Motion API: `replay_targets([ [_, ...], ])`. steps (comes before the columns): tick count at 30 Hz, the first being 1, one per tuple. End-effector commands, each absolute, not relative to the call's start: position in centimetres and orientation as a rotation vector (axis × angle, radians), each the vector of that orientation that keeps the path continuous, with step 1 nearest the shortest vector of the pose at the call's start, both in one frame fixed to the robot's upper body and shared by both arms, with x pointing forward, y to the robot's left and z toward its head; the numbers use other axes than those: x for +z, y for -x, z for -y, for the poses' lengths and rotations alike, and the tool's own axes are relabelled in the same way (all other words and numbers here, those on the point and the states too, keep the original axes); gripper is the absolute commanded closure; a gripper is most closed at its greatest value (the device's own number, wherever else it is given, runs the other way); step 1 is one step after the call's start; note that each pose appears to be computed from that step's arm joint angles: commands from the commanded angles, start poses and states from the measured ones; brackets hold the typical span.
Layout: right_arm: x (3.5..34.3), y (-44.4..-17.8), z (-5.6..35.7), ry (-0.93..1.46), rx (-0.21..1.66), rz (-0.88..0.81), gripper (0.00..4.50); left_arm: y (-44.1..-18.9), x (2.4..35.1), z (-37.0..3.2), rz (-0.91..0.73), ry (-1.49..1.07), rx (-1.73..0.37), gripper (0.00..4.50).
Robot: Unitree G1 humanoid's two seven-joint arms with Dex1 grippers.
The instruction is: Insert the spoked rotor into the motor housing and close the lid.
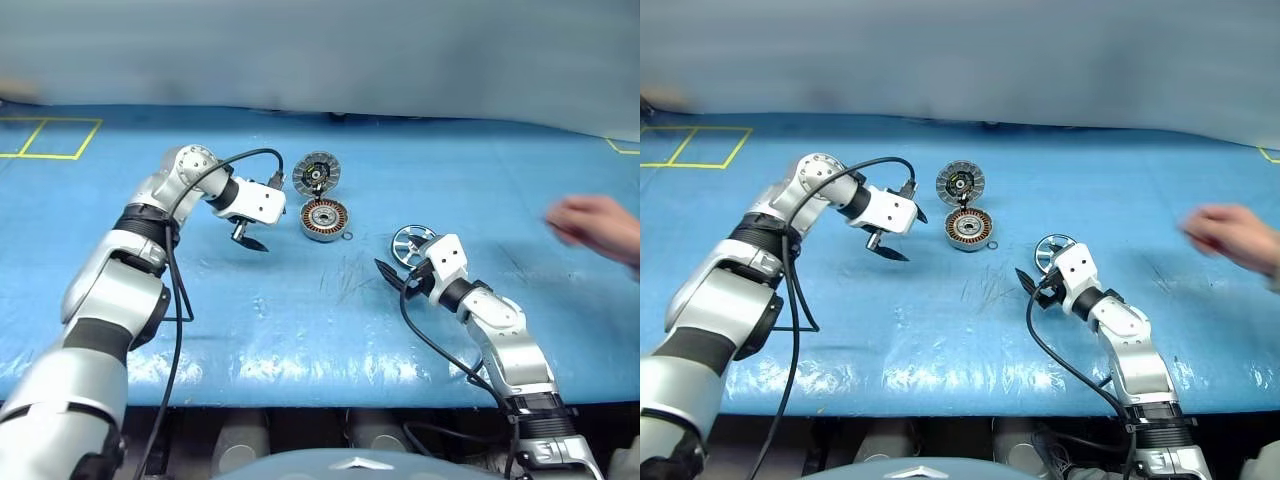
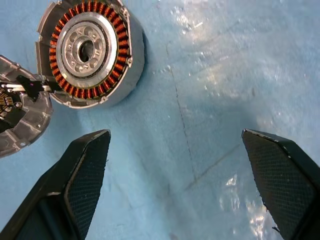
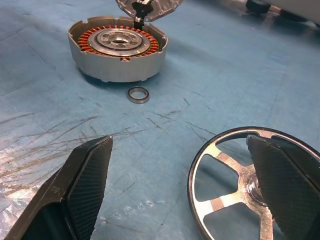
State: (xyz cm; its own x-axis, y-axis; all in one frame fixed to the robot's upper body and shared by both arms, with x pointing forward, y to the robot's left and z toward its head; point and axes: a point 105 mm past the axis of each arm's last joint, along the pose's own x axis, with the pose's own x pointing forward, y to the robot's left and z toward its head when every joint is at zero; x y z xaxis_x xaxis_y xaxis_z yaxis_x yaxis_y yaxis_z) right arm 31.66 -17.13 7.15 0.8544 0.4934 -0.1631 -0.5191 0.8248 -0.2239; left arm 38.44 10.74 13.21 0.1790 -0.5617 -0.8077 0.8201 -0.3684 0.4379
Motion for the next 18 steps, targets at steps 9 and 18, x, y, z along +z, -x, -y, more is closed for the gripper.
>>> replay_targets([
  [9,8.1,-31.0,15.7,0.260,0.553,-0.044,0.01,-39.9,15.0,-6.4,-0.207,-1.367,-1.463,0.00],
  [18,7.5,-29.9,15.9,0.238,0.512,-0.050,0.01,-40.3,14.1,-5.5,-0.262,-1.478,-1.459,0.00],
])
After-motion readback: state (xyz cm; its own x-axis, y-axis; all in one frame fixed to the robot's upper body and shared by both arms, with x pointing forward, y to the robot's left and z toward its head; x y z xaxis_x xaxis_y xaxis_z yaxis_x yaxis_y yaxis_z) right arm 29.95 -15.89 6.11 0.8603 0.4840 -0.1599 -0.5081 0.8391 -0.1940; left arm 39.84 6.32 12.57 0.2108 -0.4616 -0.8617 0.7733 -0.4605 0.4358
